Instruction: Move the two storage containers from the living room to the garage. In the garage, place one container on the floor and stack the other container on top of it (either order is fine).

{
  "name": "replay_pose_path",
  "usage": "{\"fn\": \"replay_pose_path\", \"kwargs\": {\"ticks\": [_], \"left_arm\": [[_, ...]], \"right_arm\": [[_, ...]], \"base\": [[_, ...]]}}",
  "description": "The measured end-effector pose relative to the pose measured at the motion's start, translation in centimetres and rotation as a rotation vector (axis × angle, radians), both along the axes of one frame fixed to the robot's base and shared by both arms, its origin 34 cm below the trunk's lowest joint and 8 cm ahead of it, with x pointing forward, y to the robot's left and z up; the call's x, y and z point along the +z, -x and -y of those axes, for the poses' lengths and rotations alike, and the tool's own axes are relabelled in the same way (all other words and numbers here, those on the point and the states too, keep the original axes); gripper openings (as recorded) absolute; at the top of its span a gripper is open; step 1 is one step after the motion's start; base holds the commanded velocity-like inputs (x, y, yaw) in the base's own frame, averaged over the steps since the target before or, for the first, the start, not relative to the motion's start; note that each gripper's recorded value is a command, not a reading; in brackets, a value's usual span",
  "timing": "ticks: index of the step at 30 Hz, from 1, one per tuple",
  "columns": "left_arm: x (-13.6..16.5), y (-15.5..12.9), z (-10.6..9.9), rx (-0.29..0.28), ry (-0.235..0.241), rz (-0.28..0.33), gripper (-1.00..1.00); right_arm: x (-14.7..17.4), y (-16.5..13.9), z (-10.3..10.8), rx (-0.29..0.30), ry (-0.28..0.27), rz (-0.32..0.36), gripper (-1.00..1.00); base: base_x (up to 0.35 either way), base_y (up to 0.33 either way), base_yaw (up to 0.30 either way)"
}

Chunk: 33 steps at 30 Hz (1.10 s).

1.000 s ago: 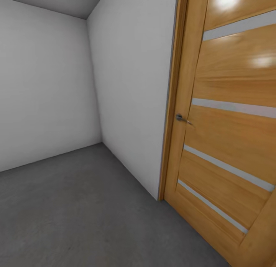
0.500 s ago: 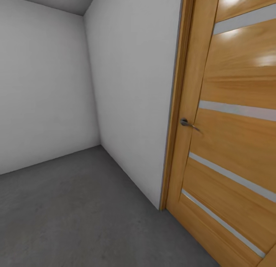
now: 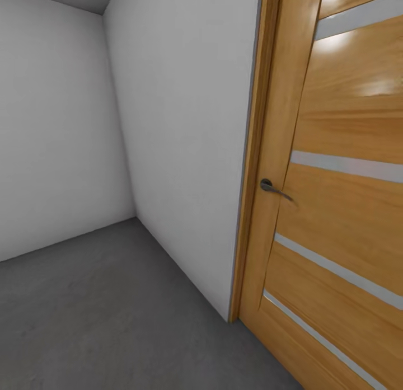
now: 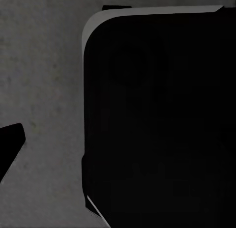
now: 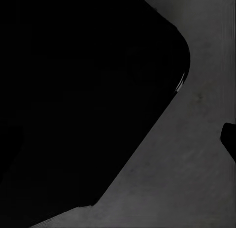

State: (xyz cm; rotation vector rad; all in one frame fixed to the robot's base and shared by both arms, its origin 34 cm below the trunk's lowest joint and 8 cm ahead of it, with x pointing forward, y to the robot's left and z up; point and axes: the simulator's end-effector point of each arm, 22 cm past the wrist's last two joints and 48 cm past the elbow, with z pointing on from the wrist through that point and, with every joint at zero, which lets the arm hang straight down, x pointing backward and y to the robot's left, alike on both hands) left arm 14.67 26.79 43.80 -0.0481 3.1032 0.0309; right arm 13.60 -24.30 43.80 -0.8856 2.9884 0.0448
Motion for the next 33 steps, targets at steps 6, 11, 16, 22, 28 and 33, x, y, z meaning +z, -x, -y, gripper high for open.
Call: {"fn": "replay_pose_path", "kwargs": {"ticks": [6,11,16,22,28,33], "left_arm": [[0.0,0.0,0.0,0.0,0.0,0.0,1.0],[0.0,-0.03,0.0,0.0,0.0,0.001,1.0],[0.0,-0.03,0.07,-0.001,0.001,0.002,1.0],[-0.01,-0.06,0.15,-0.005,0.002,0.002,1.0],[-0.02,-0.07,0.27,-0.022,0.003,0.002,1.0],[-0.02,-0.07,0.32,-0.016,0.004,0.002,1.0]], "right_arm": [[0.0,0.0,-0.01,0.0,0.0,0.0,1.0],[0.0,0.0,0.0,0.0,0.0,0.0,1.0],[0.0,-0.01,-0.02,-0.002,0.0,0.0,1.0],[-0.01,-0.01,-0.02,-0.001,0.0,0.0,1.0],[-0.01,-0.02,-0.02,-0.007,0.0,-0.001,1.0],[-0.01,-0.02,0.02,-0.008,0.0,-0.001,1.0]], "base": [[0.324,0.0,-0.24],[0.324,0.0,-0.241],[0.275,0.0,-0.23],[0.057,0.0,-0.07],[0.003,0.0,-0.161],[0.0,0.0,-0.233]]}}
